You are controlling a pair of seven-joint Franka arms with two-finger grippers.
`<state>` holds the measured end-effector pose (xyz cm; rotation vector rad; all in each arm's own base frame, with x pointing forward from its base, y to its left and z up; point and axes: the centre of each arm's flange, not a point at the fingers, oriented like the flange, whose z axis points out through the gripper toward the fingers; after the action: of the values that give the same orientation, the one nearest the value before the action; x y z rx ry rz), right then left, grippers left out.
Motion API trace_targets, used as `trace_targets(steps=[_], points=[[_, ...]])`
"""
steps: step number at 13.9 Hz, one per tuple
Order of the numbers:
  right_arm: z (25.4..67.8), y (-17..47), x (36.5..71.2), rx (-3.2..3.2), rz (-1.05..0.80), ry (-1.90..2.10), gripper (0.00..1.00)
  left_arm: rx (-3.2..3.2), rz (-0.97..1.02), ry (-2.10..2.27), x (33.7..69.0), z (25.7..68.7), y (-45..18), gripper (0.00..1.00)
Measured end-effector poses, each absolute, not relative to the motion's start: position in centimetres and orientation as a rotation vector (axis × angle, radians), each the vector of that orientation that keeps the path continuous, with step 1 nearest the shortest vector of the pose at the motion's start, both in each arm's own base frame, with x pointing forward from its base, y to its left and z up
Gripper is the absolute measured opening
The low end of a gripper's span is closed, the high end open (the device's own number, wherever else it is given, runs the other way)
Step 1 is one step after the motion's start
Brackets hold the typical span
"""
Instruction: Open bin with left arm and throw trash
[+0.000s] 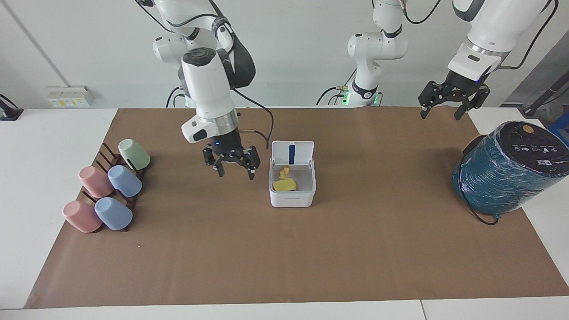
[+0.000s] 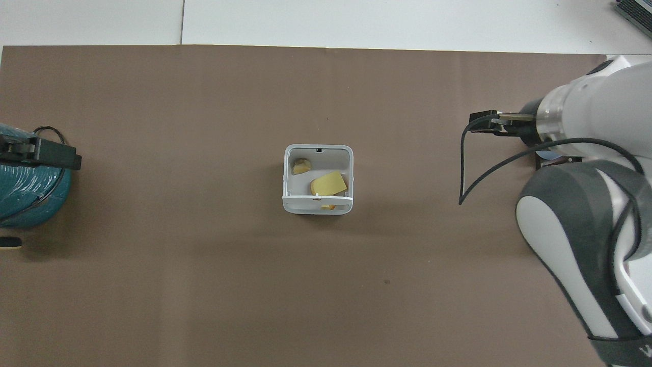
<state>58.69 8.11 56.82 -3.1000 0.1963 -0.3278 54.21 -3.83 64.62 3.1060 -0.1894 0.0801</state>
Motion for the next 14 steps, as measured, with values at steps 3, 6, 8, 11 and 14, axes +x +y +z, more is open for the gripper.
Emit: trace_targets(steps=[3, 6, 8, 11, 14], points=[[60.5, 3.8, 57.1, -3.146, -0.189, 0.168, 1.00, 3.106, 0.080, -0.190, 54.2, 64.6, -3.8, 1.00], [63.7, -1.7, 55.3, -3.164, -0.081, 0.138, 1.00, 3.106, 0.077, -0.190, 54.2, 64.6, -3.8, 1.00], [64.3, -3.6, 54.3, -3.163, -0.047, 0.145, 1.00, 3.106, 0.071, -0.190, 54.1, 64.6, -3.8, 1.00], [64.0, -2.5, 54.3, -3.164, -0.035, 0.112, 1.00, 3.106, 0.071, -0.190, 54.1, 64.6, -3.8, 1.00], [63.9, -1.6, 54.4, -3.165, -0.032, 0.087, 1.00, 3.107, 0.066, -0.178, 54.1, 64.5, -3.4, 1.00]])
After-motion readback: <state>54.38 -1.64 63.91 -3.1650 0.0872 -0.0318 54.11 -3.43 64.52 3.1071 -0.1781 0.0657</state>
